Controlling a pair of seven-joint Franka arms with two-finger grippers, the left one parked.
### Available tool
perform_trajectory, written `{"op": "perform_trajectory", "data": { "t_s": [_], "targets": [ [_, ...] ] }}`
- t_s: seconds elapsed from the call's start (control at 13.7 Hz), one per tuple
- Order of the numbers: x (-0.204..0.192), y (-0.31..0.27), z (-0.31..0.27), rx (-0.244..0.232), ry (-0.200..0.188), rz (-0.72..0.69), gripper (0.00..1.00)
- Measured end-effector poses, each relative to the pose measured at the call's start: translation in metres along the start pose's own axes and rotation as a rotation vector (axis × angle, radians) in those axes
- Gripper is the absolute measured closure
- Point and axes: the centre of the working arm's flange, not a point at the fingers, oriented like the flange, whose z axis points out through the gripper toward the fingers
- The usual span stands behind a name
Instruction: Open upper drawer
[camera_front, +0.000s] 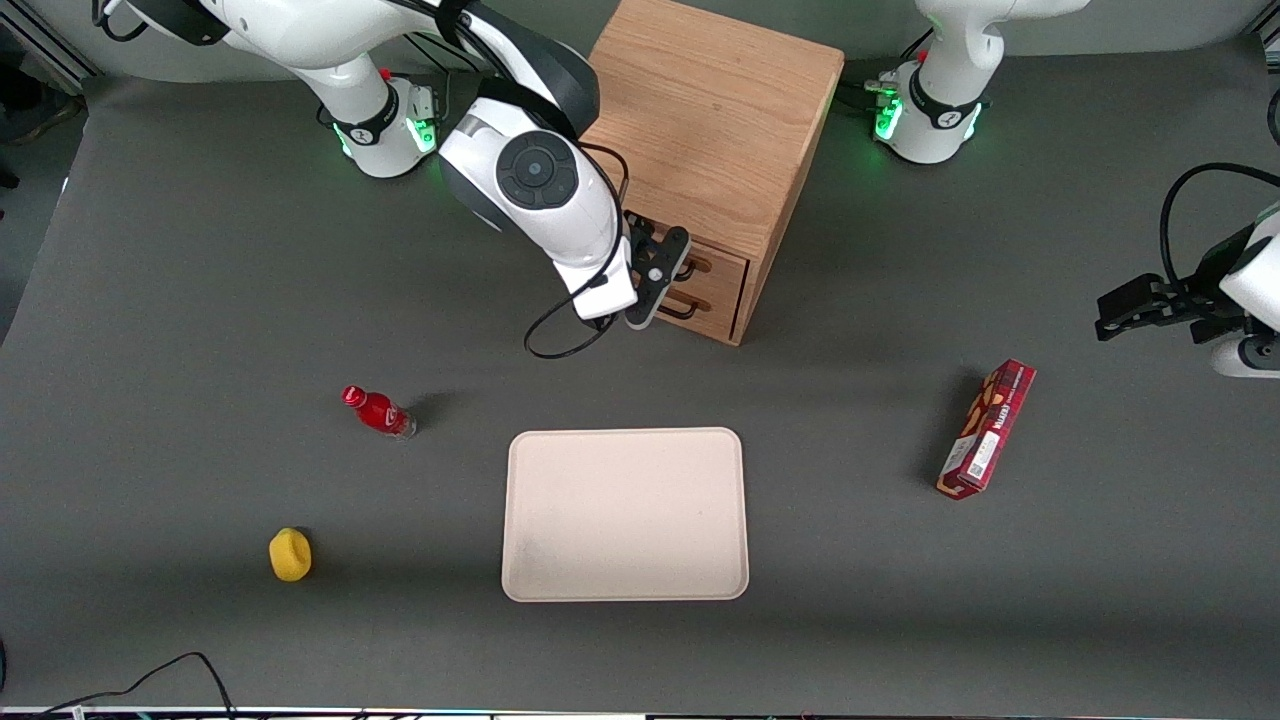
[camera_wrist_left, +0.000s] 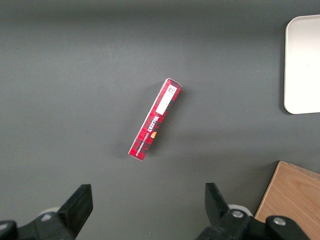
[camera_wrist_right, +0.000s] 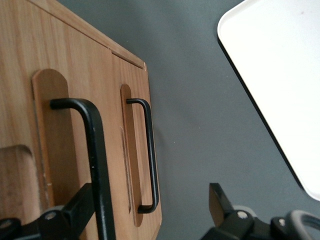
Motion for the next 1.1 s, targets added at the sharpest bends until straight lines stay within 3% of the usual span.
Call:
{"op": "perform_trajectory", "data": {
  "t_s": [0.73, 1.1],
  "targets": [
    [-0.011, 0.064, -0.007, -0.056, 0.051, -0.039, 0.00],
    [-0.025, 0.121, -0.029, -0.115, 0.087, 0.001, 0.00]
  ]
}}
